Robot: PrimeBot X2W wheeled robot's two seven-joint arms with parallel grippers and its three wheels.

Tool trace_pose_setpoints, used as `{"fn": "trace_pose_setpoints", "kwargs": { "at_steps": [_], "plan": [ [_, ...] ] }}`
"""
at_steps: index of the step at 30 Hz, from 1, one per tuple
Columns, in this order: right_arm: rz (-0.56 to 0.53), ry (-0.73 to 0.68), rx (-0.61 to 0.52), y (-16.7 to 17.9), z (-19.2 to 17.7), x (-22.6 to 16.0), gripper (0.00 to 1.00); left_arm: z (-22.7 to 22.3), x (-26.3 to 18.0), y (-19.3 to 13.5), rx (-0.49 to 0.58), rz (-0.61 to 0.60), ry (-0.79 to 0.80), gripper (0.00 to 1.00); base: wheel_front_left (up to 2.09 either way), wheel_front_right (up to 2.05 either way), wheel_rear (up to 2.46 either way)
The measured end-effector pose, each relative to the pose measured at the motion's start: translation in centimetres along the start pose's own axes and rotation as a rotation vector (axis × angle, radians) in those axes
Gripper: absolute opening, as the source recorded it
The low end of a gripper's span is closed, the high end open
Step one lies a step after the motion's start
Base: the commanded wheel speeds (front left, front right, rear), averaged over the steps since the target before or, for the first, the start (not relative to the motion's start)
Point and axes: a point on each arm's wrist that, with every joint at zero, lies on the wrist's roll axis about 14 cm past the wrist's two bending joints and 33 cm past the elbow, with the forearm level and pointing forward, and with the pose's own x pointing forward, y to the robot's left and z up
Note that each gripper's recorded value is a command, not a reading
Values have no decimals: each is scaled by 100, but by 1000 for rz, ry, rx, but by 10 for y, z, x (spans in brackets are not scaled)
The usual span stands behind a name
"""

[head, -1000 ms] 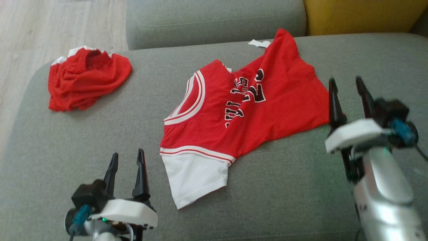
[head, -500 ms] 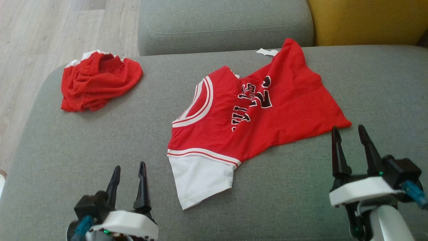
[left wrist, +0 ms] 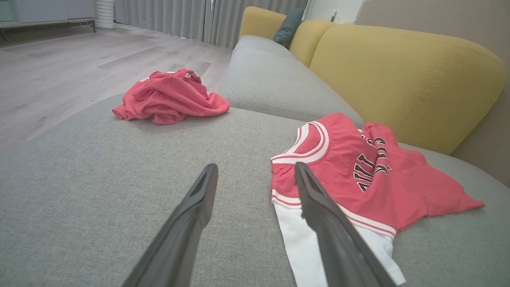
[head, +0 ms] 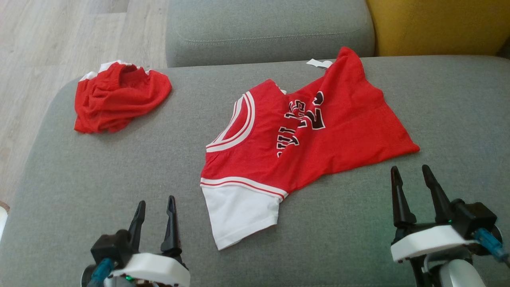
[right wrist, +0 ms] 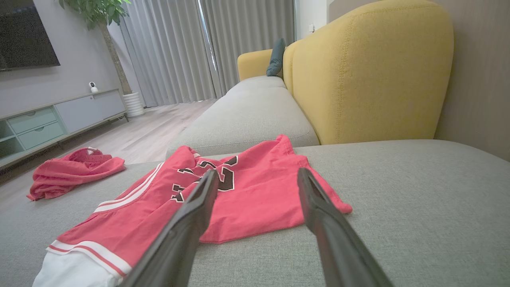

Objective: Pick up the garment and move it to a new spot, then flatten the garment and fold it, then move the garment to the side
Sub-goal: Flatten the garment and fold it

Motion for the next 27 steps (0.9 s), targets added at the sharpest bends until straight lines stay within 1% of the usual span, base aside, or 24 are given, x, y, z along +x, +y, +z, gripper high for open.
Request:
{"fn": "trace_pose_setpoints", "kwargs": {
  "at_steps": [10,13,17,20,23,27],
  "plan": [
    [5,18,2,2,-6,2,100,-2,-1,0,-1,0,6,100,0,0,0],
    [2,24,3,0,-7,2,100,-10,-3,-11,-5,-43,33,100,0,0,0],
    [-3,31,5,-1,-10,3,100,-52,-15,-35,9,-146,212,100,0,0,0],
    [-8,42,6,-3,-13,4,100,-77,-23,-46,17,-199,332,100,0,0,0],
    [-19,55,8,-6,-18,3,100,-94,-26,-52,13,-224,418,100,0,0,0],
    [-31,64,9,-10,-20,4,100,-102,-20,-53,2,-221,460,100,0,0,0]
  ]
}}
